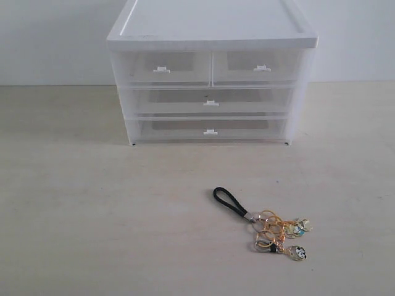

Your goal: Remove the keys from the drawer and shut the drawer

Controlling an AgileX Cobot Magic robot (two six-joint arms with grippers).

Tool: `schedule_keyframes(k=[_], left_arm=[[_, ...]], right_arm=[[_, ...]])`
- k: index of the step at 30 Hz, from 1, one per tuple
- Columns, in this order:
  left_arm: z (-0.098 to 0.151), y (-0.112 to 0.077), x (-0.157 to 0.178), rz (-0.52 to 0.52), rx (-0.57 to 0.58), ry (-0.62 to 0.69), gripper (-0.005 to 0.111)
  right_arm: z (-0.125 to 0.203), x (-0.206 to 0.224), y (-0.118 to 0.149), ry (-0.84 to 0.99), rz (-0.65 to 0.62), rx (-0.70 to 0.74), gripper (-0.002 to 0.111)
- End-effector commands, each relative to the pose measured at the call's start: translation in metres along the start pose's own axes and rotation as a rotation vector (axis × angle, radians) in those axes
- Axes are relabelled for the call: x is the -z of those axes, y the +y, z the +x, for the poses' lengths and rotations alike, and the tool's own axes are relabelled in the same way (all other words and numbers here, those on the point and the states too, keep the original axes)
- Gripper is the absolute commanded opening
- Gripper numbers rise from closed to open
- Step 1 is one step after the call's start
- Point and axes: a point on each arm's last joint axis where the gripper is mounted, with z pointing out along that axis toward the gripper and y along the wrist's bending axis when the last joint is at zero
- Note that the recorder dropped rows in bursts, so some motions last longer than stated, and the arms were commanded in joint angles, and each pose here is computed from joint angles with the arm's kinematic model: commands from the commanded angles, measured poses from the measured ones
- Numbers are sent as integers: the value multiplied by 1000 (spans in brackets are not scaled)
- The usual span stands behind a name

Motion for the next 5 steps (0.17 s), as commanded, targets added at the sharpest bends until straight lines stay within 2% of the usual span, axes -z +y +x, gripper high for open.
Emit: schedule_keyframes(k=[1, 5], left_arm=[[1, 0, 0, -1, -7, 0, 4], [1, 0, 0, -1, -7, 0, 4]], right_arm=[[-1, 0, 0, -9, 8, 6, 0], [-1, 0, 0, -9, 8, 6, 0]])
